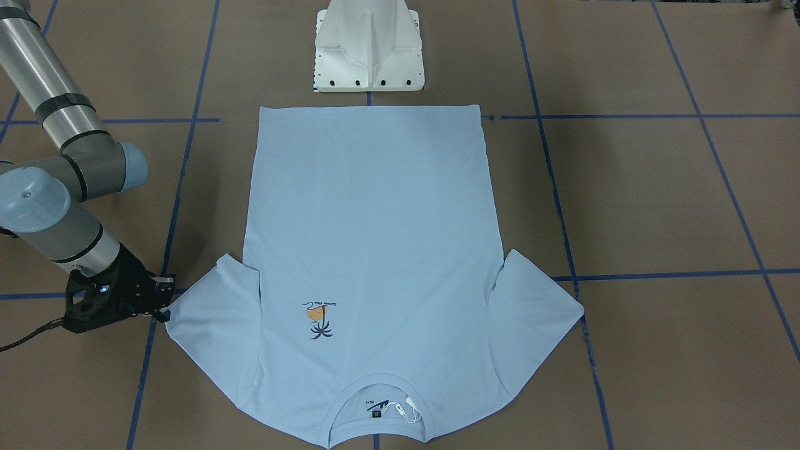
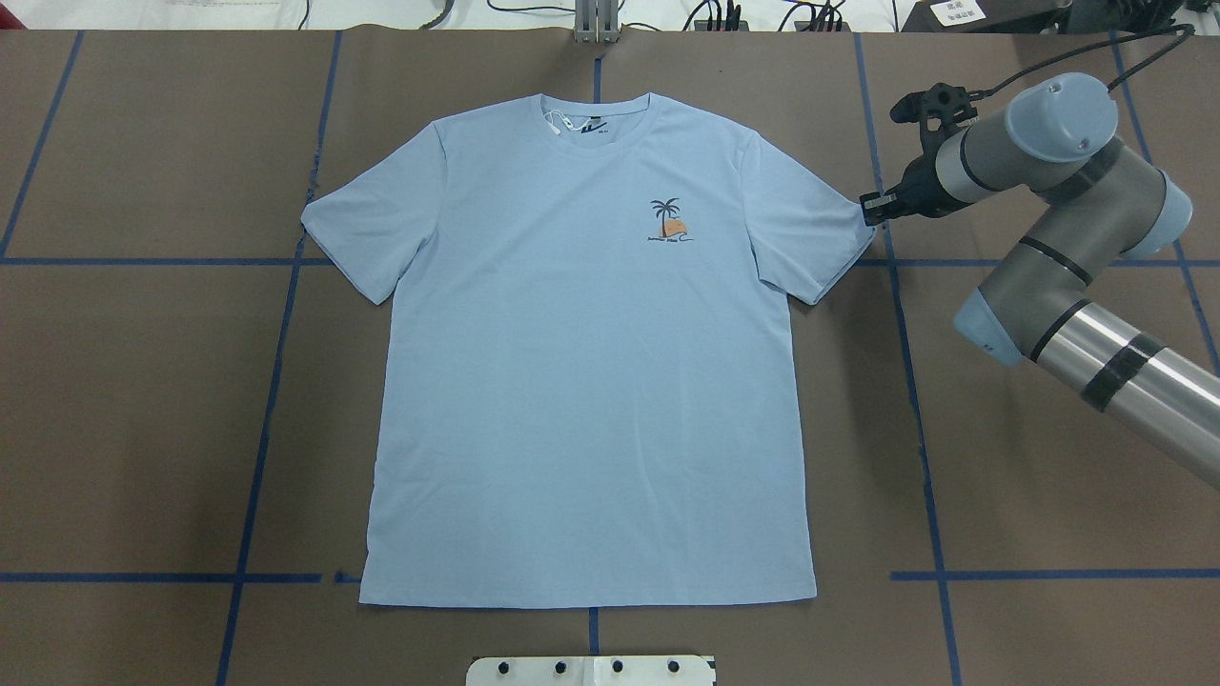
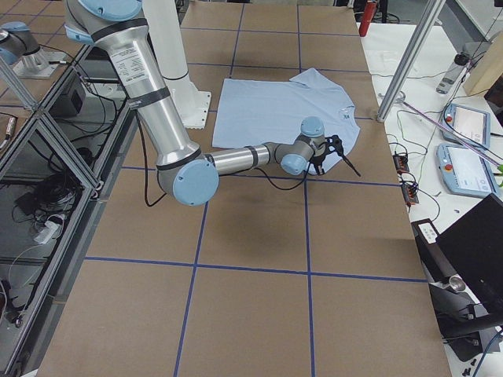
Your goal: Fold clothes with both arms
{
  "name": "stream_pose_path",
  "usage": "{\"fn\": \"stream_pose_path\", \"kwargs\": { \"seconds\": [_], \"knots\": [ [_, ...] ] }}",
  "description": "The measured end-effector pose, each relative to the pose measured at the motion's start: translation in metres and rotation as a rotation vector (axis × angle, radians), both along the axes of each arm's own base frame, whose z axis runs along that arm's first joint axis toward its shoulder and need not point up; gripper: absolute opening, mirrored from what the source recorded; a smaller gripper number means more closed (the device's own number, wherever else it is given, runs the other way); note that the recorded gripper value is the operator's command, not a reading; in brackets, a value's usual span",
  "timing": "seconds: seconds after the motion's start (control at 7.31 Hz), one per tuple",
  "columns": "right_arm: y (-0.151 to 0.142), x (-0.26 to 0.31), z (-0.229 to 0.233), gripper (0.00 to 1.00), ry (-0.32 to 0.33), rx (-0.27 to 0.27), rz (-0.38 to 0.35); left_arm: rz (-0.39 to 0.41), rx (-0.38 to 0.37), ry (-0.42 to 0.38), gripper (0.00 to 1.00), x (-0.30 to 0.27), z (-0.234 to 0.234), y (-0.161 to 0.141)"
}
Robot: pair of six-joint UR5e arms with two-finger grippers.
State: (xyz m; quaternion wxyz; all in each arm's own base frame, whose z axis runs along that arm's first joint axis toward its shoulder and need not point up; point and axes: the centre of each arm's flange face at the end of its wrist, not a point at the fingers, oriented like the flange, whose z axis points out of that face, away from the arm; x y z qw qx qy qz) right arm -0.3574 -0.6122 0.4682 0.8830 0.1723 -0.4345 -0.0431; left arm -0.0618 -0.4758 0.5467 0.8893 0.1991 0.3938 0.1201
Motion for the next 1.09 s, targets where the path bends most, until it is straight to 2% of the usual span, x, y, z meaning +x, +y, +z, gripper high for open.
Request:
{"fn": "stream_pose_path", "kwargs": {
  "seconds": [0.27, 0.55, 0.82, 1.09],
  "knots": [
    [-0.006, -0.017, -0.041, 0.00, -0.043, -0.061, 0.056, 0.000, -0.001, 0.000, 1.00, 0.000, 0.000, 0.000],
    [-0.010, -0.071, -0.108, 0.00, -0.022, -0.098, 0.115, 0.000, -0.001, 0.000, 1.00, 0.000, 0.000, 0.000],
    [-0.008, -0.121, -0.168, 0.00, 0.018, -0.104, 0.172, 0.000, -0.001, 0.000, 1.00, 0.000, 0.000, 0.000],
    [-0.002, -0.158, -0.195, 0.00, 0.041, -0.082, 0.199, 0.000, -0.001, 0.001, 1.00, 0.000, 0.000, 0.000]
  ]
}}
